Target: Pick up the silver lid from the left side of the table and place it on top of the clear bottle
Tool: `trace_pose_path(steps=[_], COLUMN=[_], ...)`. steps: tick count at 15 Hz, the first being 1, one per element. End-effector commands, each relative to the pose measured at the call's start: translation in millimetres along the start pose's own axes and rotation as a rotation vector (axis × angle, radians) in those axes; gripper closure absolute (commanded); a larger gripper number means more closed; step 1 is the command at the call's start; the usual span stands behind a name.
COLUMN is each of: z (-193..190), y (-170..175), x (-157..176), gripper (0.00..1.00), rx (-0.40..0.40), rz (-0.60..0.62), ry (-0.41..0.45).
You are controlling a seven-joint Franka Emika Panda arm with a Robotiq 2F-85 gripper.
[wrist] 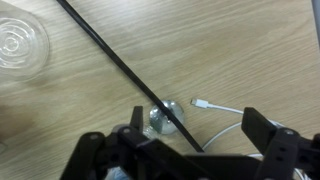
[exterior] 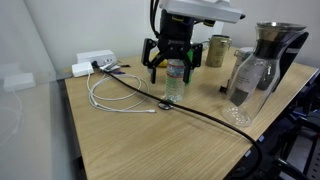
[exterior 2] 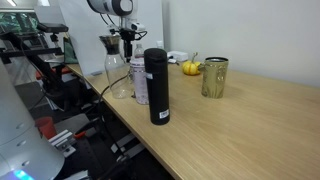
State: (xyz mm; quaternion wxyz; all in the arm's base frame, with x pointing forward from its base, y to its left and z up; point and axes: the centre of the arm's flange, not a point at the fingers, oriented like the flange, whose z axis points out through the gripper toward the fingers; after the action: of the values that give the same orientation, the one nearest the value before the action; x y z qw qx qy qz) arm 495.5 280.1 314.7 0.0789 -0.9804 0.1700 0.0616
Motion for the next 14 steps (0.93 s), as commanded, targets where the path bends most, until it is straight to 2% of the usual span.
trace_pose_path(steps=[1,5,10,14], z=[7.5,8.9,14.1,19.2], y=[-0.7,3.3,9.3,10.4], x=[0.4,7.8,5.5,0.0], gripper=[0.0,0.0,0.0,0.0], rx=[-0.011,-0.018,-0.1,-0.136], rz=[-0.033,-0.04,-0.052,-0.063], ry=[0.029,0.083,0.101,0.105])
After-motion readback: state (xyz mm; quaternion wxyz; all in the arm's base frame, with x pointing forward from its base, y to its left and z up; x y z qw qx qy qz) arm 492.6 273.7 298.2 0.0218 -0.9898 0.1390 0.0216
